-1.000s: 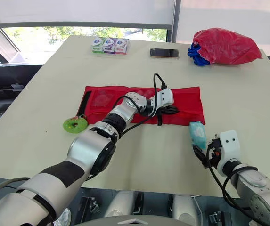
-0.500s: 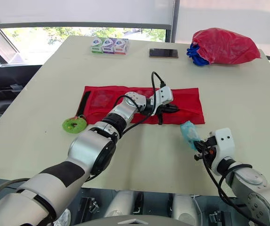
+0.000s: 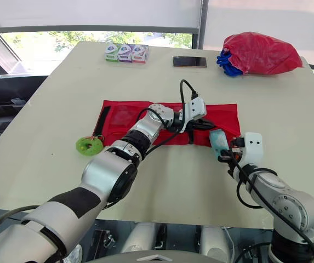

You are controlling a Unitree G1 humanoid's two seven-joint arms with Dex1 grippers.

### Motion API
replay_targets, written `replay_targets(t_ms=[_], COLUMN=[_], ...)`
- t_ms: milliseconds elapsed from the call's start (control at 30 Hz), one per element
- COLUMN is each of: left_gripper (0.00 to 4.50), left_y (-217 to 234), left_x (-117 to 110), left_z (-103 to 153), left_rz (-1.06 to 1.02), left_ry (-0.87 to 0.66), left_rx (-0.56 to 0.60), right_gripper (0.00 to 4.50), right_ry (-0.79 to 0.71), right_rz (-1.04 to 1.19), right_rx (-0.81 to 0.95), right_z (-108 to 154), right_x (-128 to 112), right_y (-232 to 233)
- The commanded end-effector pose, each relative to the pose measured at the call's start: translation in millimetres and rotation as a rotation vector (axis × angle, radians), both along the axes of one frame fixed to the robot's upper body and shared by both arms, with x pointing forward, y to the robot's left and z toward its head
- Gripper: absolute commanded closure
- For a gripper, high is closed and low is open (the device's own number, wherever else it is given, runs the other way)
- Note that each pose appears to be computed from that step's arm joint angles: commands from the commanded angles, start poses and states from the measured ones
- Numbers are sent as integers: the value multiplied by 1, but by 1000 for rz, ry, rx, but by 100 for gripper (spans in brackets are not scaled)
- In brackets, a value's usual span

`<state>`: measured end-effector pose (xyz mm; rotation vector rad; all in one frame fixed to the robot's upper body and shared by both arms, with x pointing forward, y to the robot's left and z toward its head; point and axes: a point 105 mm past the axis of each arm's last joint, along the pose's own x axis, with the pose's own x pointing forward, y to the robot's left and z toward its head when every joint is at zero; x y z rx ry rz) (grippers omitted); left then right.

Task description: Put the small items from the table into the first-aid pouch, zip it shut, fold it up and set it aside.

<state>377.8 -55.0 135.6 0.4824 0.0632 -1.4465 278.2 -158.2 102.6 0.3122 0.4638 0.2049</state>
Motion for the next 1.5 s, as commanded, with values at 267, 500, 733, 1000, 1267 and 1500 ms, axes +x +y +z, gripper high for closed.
replay_targets(t_ms=[267, 500, 733, 1000, 1267, 1500], left_gripper=[450, 450, 450, 450, 450, 450], left_y=[-22, -27, -31, -35, -36, -36], left_x=[-21, -24, -21, -22, -25, -25], left_z=[9, 4, 3, 2, 0, 5], left_rz=[-130, -110, -73, -69, -81, -87], left_ry=[-40, 24, 42, 45, 50, 75], left_rx=[-36, -62, -66, -74, -76, -92], right_gripper=[446, 446, 157, 157, 5, 5], right_ry=[-91, -213, -234, -297, -212, -180], right_rz=[-144, -207, -5, 145, -142, -138], right_rx=[165, 122, -61, -187, -249, -54], right_z=[26, 30, 21, 35, 11, -5], right_x=[35, 49, 16, -31, -33, -20], right_y=[7, 6, 7, -16, -74, -57])
